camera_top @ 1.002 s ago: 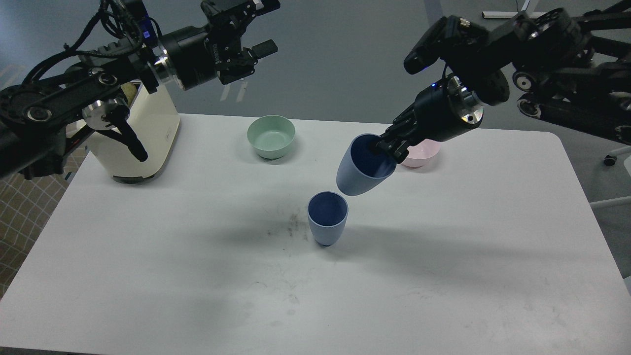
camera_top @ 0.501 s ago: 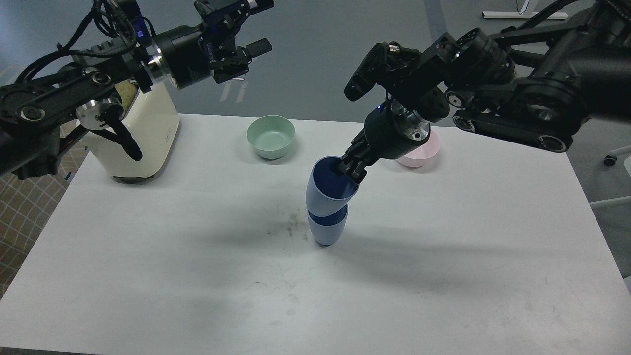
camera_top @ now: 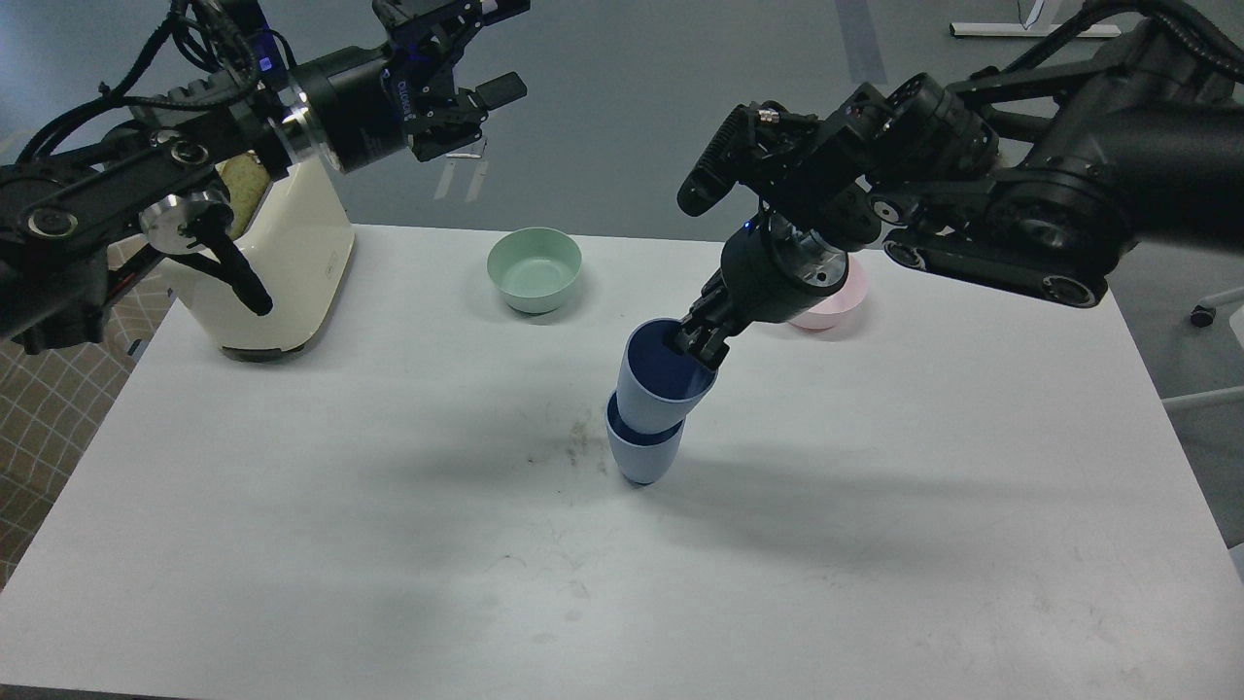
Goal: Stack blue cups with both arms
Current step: 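Lower the held cup into the centered cup with the right gripper, then open the right gripper and raise it away from the stacked cups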
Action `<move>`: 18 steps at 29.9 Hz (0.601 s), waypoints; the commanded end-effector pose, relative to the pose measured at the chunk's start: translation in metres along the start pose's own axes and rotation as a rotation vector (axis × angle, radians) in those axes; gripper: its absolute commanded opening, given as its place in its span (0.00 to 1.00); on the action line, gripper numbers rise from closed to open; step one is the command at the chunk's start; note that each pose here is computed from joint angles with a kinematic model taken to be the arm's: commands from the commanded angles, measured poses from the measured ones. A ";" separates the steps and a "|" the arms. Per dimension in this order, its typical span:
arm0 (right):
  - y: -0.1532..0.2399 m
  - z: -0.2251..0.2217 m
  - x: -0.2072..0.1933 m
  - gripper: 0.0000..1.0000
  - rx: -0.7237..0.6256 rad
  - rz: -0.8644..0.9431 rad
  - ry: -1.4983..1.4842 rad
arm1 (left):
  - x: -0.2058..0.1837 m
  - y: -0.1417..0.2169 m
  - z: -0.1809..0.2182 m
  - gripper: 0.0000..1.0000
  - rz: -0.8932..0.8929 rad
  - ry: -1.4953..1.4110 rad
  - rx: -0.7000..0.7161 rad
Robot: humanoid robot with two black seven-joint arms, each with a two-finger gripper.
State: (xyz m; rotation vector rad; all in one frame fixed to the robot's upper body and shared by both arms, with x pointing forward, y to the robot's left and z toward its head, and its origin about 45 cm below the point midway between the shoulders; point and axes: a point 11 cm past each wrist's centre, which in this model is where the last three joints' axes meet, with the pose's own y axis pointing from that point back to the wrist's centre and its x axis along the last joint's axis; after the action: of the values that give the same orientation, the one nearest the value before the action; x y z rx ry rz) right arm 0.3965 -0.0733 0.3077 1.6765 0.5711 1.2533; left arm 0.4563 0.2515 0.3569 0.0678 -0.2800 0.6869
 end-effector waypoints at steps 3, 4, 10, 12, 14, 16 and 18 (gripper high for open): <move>0.000 0.000 0.000 0.06 0.001 0.001 -0.004 | 0.000 0.000 0.000 0.94 0.001 0.000 0.000; 0.000 0.000 0.000 0.10 0.003 0.001 -0.005 | 0.000 0.000 0.000 0.94 0.001 0.000 0.000; -0.001 0.001 -0.003 0.29 0.001 -0.005 -0.011 | 0.000 0.000 0.000 0.94 0.001 0.000 0.000; -0.001 0.002 -0.003 0.39 0.000 -0.006 -0.014 | 0.000 0.000 0.000 0.94 0.001 0.000 0.000; 0.000 0.003 -0.003 0.50 0.002 0.001 -0.025 | 0.000 0.000 0.000 0.94 0.001 0.000 0.000; 0.000 0.002 -0.002 0.61 0.008 0.010 -0.037 | 0.000 0.000 0.000 0.94 0.001 0.000 0.000; 0.007 0.007 0.005 0.85 -0.001 0.041 -0.066 | 0.000 0.000 0.000 0.94 0.001 0.000 0.000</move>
State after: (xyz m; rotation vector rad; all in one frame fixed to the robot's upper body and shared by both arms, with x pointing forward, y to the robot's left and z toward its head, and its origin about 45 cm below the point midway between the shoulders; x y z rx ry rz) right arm 0.3979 -0.0760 0.3070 1.7022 0.5493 1.2272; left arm 0.4563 0.2519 0.3570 0.0681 -0.2802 0.6876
